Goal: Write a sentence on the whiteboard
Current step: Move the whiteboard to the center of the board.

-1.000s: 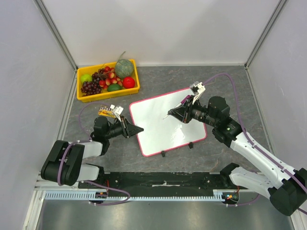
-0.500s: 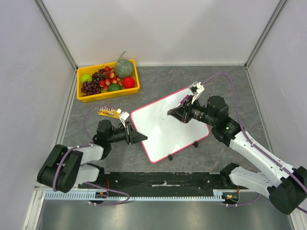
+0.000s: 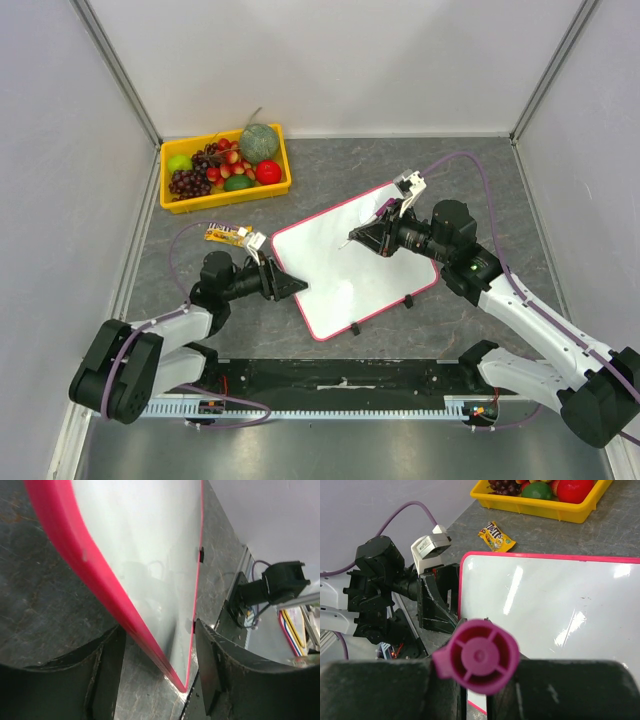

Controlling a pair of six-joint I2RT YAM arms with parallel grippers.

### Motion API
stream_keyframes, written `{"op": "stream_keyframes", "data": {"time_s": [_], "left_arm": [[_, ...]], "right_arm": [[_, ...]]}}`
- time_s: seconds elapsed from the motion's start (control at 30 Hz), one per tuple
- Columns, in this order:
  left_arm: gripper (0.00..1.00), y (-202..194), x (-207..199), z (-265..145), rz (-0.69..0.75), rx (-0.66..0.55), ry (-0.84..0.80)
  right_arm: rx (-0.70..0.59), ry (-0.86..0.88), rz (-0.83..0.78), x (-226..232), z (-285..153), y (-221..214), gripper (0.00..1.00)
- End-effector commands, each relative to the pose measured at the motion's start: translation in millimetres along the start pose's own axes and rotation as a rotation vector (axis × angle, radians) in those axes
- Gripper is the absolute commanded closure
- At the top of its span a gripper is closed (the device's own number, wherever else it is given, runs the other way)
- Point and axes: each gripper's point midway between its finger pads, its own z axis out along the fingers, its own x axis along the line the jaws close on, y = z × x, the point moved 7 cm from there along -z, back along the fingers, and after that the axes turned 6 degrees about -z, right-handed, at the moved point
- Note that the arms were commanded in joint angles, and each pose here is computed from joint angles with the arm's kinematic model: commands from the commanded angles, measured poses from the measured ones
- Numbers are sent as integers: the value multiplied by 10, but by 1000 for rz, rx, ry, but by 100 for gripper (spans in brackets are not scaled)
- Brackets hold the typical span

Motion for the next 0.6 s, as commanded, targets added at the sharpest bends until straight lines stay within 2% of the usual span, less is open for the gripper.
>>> {"op": "stream_keyframes", "data": {"time_s": [0.0,0.2,0.33,0.4,0.5,0.57], "left_arm": [[37,281,-40,46,30,-114,48],[38,553,-92,95,37,-180,-6],[42,639,-89,152,41,-164,-72],[53,634,-67,171,46,-144,-102],[82,583,-29,163,49,-114,-144],[98,520,-24,135,62,-100,-174]], "right_arm": [[-46,30,-23,37,12,110,100],[-45,38,-25,41,7,115,100],[-49,41,-27,47,-3,124,100],[-54,38,-28,45,-17,134,100],[-54,36,-29,42,-25,131,100],[-54,34,-29,38,-28,129,100]]}}
